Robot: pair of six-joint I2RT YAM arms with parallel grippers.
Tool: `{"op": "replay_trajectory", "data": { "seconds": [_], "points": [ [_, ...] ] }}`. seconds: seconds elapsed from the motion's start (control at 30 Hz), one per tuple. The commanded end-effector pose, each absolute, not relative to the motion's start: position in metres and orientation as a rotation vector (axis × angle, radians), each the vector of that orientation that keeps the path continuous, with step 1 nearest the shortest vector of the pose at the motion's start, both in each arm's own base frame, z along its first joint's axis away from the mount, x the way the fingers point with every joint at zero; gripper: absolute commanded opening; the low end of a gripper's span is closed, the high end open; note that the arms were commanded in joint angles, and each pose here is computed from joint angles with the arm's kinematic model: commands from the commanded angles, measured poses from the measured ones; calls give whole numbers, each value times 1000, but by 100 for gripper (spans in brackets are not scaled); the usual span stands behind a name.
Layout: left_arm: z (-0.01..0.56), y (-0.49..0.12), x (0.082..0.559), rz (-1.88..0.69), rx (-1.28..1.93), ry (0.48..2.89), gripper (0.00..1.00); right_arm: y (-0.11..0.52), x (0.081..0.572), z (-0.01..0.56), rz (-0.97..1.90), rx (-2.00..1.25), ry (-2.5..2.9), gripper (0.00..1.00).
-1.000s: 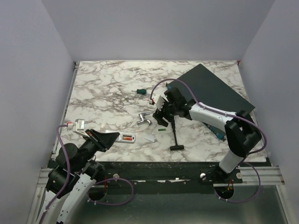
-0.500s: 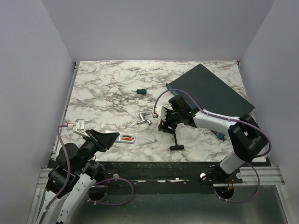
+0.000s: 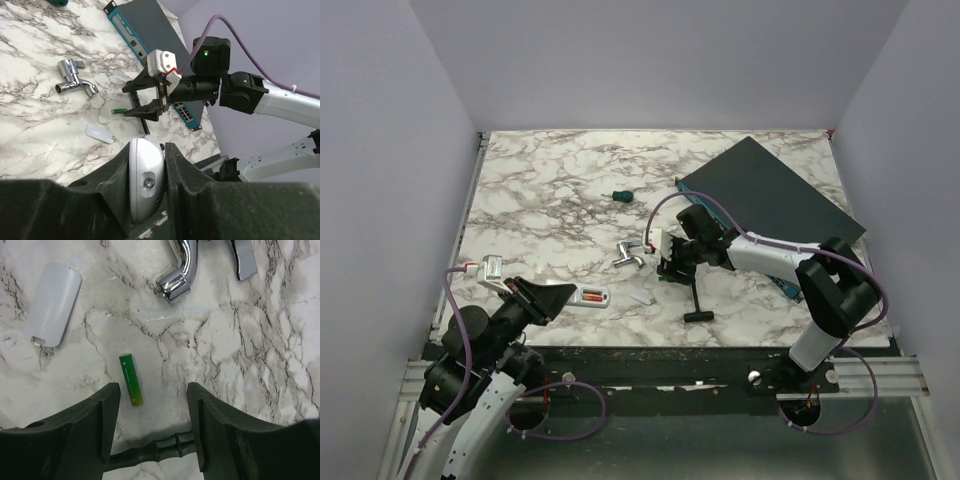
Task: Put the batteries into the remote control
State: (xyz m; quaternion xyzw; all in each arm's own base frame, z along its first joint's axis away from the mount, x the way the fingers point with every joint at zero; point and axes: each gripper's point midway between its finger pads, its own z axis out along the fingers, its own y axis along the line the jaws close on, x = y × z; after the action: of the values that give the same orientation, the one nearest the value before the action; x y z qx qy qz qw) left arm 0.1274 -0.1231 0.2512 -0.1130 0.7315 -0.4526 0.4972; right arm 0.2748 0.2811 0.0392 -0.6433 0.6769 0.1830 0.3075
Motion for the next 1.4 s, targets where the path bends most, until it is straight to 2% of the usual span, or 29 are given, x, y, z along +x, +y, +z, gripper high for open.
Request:
{"op": "replay_trajectory", "data": {
  "seconds": [0.0,0.47,0.6,0.8,0.9,1.03,1.23,1.37],
  "points": [
    [264,-117,123,-1131,-284,1671,0,295,276,39,517,-1722,1750,62],
    [263,-116,123,-1124,-292,1675,0,284,274,10,403,-1772,1875,48],
    [262,-115,123,-1118,-292,1676,0,276,270,2,379,-1798,1938,39],
    [262,-115,122,-1118,-290,1674,0,265,256,-6,397,-1830,2024,16],
    [262,-115,123,-1120,-291,1673,0,268,250,-4,448,-1814,2038,9],
    [263,-115,122,-1117,-291,1673,0,285,246,21,562,-1735,1977,1],
    [265,-112,123,-1101,-294,1668,0,309,244,99,679,-1538,1722,1],
    [267,-114,125,-1102,-282,1666,0,309,214,138,807,-1511,1560,1]
  ]
}}
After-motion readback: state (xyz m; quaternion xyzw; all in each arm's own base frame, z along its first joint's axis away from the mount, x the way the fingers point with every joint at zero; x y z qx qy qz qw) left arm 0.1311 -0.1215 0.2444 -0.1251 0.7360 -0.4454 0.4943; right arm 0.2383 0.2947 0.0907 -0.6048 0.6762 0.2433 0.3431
